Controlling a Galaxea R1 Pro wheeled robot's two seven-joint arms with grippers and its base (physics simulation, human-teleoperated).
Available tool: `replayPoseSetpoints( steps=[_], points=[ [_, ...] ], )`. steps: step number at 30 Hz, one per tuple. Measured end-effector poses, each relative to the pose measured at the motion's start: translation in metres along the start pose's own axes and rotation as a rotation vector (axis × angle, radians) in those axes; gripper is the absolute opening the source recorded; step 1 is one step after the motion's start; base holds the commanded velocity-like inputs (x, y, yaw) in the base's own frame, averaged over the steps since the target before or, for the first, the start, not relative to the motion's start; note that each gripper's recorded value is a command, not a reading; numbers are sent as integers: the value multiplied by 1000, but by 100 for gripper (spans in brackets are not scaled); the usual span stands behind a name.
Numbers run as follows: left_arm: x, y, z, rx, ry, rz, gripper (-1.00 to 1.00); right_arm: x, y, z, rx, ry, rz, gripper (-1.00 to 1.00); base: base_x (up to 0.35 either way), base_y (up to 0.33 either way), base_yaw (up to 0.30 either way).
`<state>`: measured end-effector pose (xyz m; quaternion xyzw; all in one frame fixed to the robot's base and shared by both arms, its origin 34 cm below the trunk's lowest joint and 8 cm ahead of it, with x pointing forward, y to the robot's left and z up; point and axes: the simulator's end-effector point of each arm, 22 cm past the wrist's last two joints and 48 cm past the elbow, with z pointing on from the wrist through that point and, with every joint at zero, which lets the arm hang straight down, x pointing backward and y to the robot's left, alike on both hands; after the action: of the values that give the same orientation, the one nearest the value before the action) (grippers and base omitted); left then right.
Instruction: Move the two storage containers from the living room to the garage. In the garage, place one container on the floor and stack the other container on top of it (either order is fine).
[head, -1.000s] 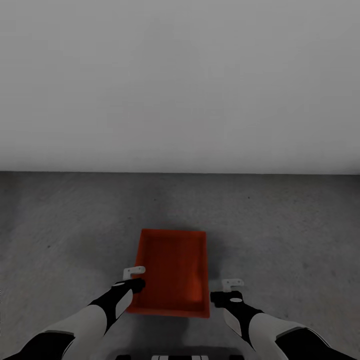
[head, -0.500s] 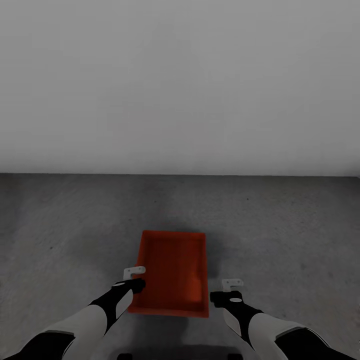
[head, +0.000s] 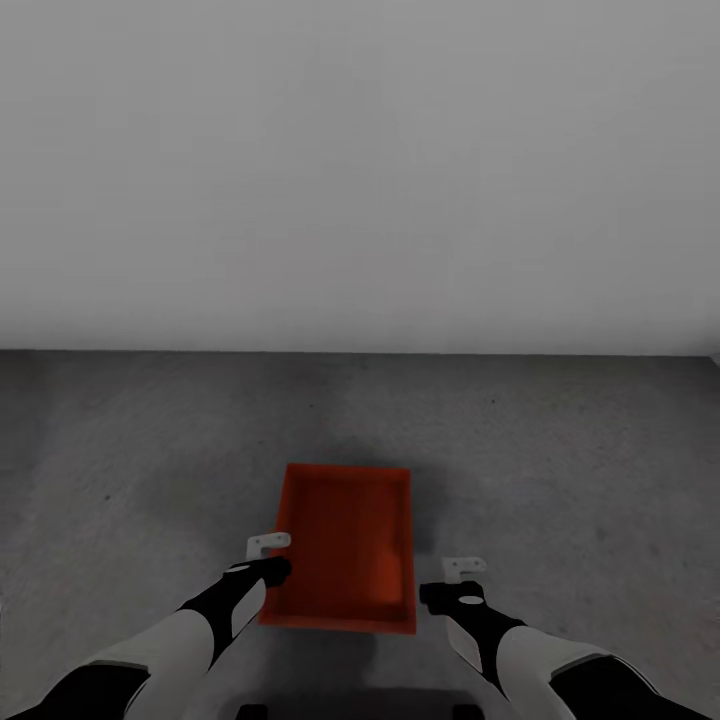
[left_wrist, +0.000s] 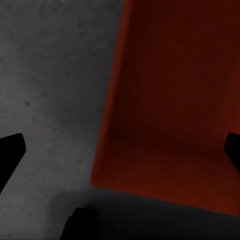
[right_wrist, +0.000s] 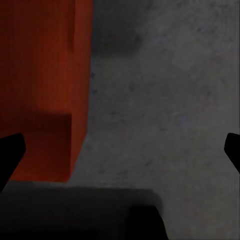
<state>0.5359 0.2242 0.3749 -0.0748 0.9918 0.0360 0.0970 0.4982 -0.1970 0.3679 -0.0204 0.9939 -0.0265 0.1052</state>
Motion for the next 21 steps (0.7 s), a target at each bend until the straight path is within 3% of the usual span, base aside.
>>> replayPoseSetpoints(
  steps=[21],
  points=[
    [-8,2,-34,-1,1,0,100,-10,-3,-34,3,-7,0,100,0,0,0]
  ],
)
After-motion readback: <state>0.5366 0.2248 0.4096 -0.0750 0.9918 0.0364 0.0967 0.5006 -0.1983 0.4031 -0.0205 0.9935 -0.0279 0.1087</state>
